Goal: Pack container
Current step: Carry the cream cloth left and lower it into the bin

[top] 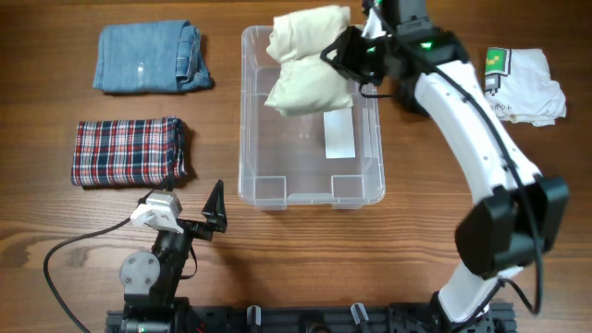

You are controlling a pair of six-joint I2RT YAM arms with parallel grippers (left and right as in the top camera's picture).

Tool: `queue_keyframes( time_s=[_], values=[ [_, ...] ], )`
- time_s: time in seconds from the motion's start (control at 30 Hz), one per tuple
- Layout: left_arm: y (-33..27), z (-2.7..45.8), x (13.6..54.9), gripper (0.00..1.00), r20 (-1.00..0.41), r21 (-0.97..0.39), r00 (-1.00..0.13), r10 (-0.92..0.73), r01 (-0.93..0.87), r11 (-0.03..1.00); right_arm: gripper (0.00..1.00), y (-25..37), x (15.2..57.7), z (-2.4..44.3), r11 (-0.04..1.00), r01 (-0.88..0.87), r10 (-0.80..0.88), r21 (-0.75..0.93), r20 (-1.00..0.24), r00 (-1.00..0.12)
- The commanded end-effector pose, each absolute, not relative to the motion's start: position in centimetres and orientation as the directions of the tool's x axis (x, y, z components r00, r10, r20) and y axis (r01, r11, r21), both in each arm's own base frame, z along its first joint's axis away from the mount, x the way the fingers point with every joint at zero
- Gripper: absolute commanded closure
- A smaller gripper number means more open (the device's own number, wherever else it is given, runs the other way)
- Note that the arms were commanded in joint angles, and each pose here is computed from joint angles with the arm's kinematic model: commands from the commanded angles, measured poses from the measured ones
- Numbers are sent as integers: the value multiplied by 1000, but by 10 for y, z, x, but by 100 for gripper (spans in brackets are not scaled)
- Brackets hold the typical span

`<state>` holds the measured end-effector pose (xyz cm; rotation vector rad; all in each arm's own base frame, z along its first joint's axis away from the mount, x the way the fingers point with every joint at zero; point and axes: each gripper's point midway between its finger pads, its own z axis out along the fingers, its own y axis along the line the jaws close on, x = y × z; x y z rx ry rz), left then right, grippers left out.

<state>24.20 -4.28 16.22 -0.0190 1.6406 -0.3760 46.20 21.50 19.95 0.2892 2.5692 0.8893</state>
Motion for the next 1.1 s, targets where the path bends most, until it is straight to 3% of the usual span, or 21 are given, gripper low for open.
queue_keyframes(
  time_s=[0.0,0.4,0.53,0.63,0.77,0.9,1.07],
  values=[
    [-40,160,242,0,-969,-238,-109,-220,198,951,74,238,465,189,755,59,311,653,-278,-909],
    [-40,160,242,0,-969,-238,-108,-220,198,951,73,259,471,133,761,106,296,640,-196,-935],
    [-40,160,242,0,-969,-238,-108,-220,198,951,66,259,474,128,759,129,317,638,-188,-930],
    [-40,160,242,0,-969,-238,-108,-220,198,951,53,258,475,128,762,130,319,635,-194,-927],
    [-40,160,242,0,-969,-238,-108,-220,198,951,14,257,475,127,764,128,318,632,-197,-927],
    [-40,160,242,0,-969,-238,-108,-220,198,951,1,256,476,127,778,101,297,620,-221,-929],
    [-40,160,242,0,-969,-238,-109,-220,198,951,1,246,482,137,831,47,253,555,-301,-919]
  ],
)
